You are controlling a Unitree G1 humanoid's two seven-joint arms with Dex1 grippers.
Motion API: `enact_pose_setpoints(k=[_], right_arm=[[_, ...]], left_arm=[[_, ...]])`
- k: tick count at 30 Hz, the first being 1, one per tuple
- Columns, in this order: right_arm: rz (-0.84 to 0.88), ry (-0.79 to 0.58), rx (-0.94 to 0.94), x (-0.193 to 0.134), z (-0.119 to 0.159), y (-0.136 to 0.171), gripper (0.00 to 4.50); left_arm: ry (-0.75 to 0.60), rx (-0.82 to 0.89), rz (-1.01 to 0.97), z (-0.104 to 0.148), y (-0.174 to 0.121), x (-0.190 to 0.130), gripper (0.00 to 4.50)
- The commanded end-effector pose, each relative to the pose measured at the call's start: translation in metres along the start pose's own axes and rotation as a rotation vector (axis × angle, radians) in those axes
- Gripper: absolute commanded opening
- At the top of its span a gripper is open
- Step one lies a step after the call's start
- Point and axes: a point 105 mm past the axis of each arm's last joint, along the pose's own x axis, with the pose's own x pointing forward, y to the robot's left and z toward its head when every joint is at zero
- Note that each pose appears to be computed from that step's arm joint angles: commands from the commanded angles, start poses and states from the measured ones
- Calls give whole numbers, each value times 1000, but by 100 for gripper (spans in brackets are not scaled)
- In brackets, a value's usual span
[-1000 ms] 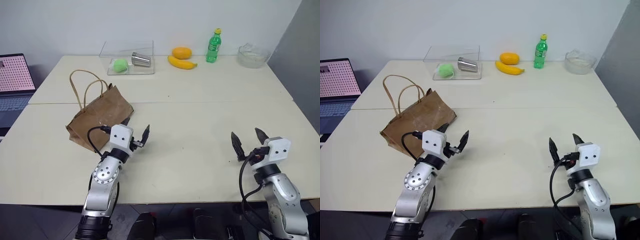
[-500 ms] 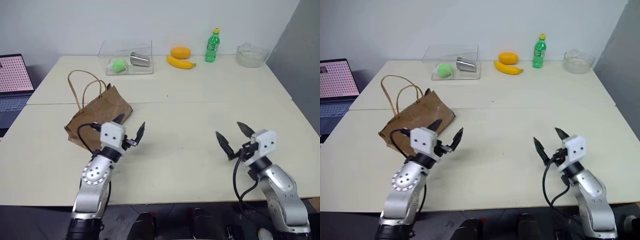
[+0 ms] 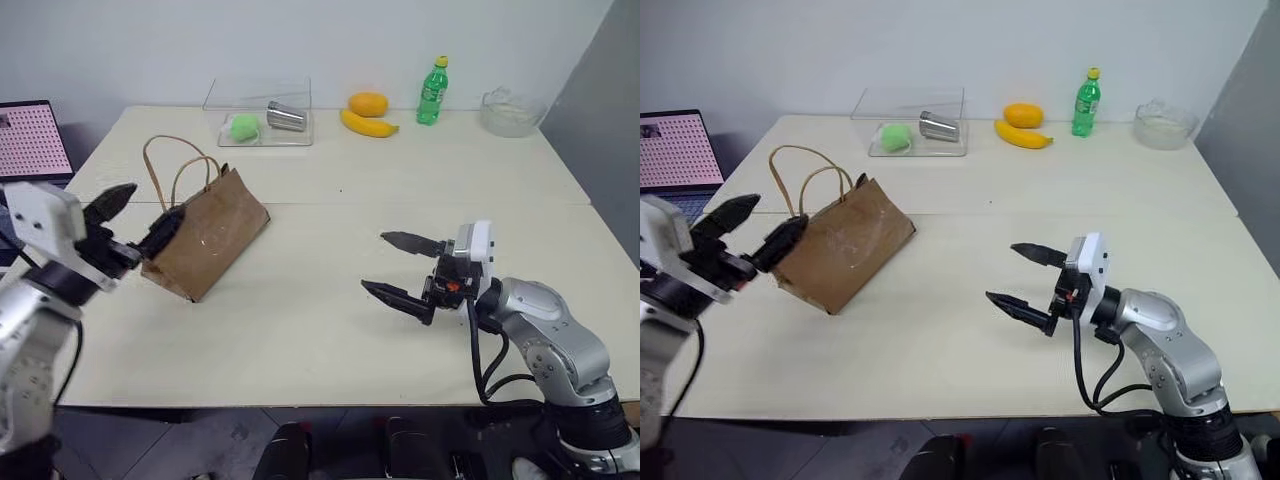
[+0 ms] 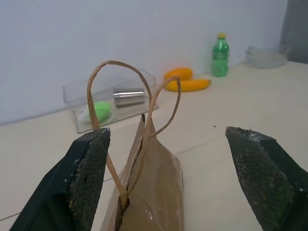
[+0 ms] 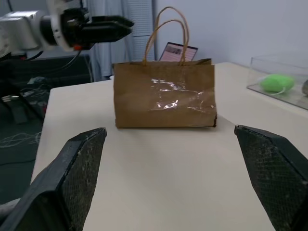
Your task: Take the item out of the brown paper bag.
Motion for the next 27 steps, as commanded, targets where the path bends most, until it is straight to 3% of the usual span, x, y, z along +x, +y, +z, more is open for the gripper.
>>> enact_pose_setpoints(k=[1, 15, 27], right_arm=[[60, -32, -51, 2, 13, 5, 450], [84, -13, -112, 0, 28, 17, 450], [83, 4, -109, -2, 35, 14, 450]], left_arm=[[42, -48, -37, 2, 14, -3, 403], [93, -13, -92, -11, 36, 43, 403], [51, 13, -153, 17, 43, 70, 403]])
